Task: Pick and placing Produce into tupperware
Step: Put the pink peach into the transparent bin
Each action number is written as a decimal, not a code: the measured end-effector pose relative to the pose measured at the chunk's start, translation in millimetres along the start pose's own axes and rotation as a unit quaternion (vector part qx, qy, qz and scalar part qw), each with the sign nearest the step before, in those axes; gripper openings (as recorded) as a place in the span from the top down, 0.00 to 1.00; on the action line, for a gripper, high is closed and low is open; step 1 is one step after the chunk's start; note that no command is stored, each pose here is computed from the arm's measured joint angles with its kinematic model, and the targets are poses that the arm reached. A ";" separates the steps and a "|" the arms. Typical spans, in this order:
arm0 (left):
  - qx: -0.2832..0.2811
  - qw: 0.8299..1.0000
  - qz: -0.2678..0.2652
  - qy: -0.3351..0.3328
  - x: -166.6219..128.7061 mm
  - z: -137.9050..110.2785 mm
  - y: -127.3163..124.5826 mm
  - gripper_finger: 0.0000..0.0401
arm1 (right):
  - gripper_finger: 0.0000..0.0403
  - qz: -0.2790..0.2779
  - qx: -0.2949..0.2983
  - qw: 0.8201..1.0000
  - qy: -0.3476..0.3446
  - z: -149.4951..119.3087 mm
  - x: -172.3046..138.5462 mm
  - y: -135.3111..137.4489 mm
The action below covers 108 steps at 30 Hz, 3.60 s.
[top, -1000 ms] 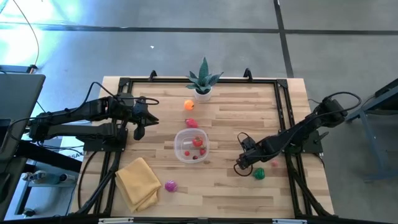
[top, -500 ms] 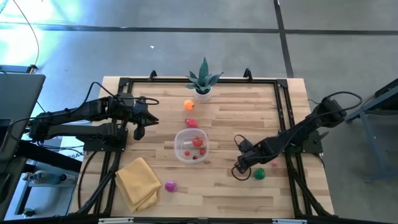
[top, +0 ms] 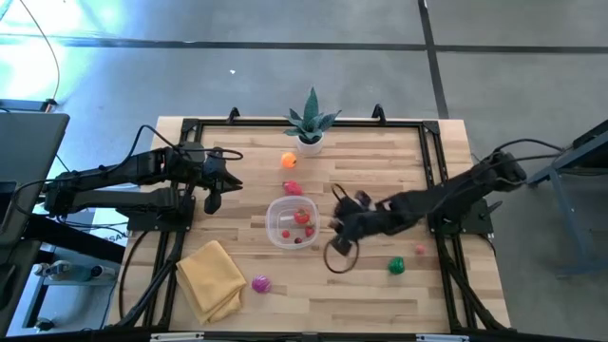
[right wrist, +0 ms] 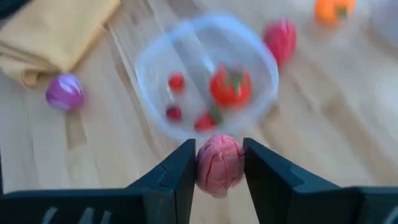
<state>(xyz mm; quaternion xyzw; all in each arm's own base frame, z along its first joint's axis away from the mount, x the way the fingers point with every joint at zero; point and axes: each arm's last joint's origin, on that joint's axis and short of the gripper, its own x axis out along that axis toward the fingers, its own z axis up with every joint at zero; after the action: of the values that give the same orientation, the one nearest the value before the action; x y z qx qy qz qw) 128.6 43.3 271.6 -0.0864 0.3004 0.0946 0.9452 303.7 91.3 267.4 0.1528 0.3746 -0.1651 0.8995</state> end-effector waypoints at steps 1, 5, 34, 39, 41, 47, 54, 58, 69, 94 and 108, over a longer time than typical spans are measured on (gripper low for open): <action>0.000 1.000 0.000 0.000 -0.1 0.0 0.0 0.87 | 0.71 0.003 -0.012 1.000 -0.006 8.4 5.1 -0.7; 0.000 1.000 0.000 0.000 0.0 0.0 0.0 0.87 | 0.71 0.039 -0.064 0.997 -0.011 36.6 40.5 -1.2; 0.000 1.000 0.000 0.000 -0.1 0.0 0.0 0.87 | 0.71 0.088 -0.177 0.970 0.138 34.8 187.0 3.5; 0.000 1.000 0.000 0.000 -0.1 0.0 0.0 0.87 | 0.71 0.088 -0.182 0.969 0.140 34.5 186.8 3.3; 0.000 1.000 0.000 0.000 -0.1 0.0 0.0 0.87 | 0.70 0.088 -0.183 0.969 0.139 34.6 186.7 3.3; 0.000 1.000 0.000 0.000 -0.1 0.0 0.0 0.87 | 0.70 0.088 -0.183 0.969 0.140 34.5 186.6 3.3; 0.000 1.000 0.000 0.000 0.0 0.0 0.0 0.87 | 0.63 0.086 -0.184 0.969 0.140 34.4 186.6 3.1; 0.000 1.000 0.000 0.000 0.0 0.0 0.0 0.87 | 0.58 0.078 -0.184 0.970 0.138 34.6 186.7 2.7; 0.000 1.000 0.000 0.000 0.0 0.0 0.0 0.87 | 0.56 0.078 -0.200 0.965 0.148 52.8 169.6 14.0; 0.000 1.000 0.000 0.000 0.0 0.0 0.0 0.87 | 0.56 -0.257 -0.105 0.920 0.277 -13.9 10.9 35.8; 0.000 1.000 0.000 0.000 -0.1 0.0 0.0 0.87 | 0.56 -0.171 0.237 0.907 0.301 -118.4 -79.4 -15.6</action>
<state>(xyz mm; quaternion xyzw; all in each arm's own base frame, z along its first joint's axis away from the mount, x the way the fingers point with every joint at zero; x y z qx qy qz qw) 128.5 43.3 271.6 -0.0863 0.3005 0.0946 0.9452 170.7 139.0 242.8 0.3378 0.5980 -0.3470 0.6387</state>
